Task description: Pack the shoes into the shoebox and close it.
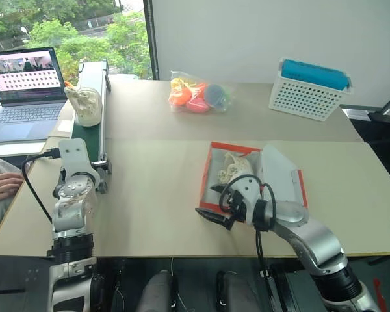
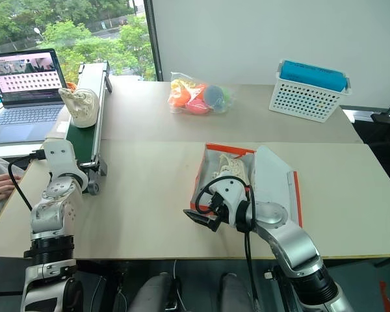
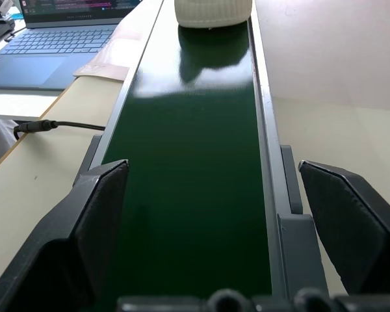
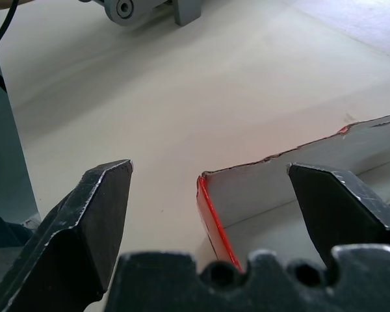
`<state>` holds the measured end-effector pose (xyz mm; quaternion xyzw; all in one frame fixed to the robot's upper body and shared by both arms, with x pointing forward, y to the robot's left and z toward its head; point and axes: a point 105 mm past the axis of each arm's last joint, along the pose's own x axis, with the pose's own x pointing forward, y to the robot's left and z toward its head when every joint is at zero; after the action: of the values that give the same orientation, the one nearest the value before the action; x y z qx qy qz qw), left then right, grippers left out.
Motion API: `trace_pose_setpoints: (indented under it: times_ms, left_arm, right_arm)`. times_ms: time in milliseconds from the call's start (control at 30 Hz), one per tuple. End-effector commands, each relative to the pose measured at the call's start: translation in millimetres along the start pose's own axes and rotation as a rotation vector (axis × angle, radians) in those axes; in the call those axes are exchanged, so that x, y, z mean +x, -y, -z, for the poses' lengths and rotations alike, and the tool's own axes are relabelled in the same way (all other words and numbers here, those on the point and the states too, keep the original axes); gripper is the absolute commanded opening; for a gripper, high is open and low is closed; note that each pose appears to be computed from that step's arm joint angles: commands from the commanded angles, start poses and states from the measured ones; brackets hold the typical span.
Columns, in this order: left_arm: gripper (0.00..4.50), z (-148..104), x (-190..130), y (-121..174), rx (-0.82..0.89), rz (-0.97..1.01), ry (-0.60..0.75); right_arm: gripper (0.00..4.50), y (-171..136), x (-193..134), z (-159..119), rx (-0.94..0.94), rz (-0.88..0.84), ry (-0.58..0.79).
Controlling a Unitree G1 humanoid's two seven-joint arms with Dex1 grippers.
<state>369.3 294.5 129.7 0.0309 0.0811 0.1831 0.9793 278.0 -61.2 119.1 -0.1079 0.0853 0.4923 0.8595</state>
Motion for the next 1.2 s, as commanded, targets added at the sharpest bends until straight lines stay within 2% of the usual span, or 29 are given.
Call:
trace_pose_setpoints:
  times_ms: [33, 667, 900, 1033, 1200]
  left_arm:
    - [4.48, -12.1, 0.5, -4.6, -0.002, -0.011, 0.035]
    - [4.48, -5.4, 2.4, -9.6, -0.036, -0.028, 0.002]
    - [4.48, 20.8, 3.0, -3.1, -0.128, -0.012, -0.160]
    - [4.48, 24.1, 1.7, 0.8, -0.209, -0.002, -0.203]
    - [3.24, 3.6, 2.9, 6.8, -0.283, 0.027, -0.140]
  right_arm:
    - [4.50, 2.8, -2.7, -13.9, -0.028, 0.012, 0.050]
    - [4.50, 4.3, -0.9, -16.5, 0.000, 0.014, 0.051]
    - [4.50, 4.6, -0.9, -20.7, 0.001, 0.017, 0.065]
    - [4.50, 6.3, -1.8, -25.4, -0.002, 0.025, 0.077]
    - [4.50, 10.9, -3.6, -36.8, 0.004, 0.036, 0.112]
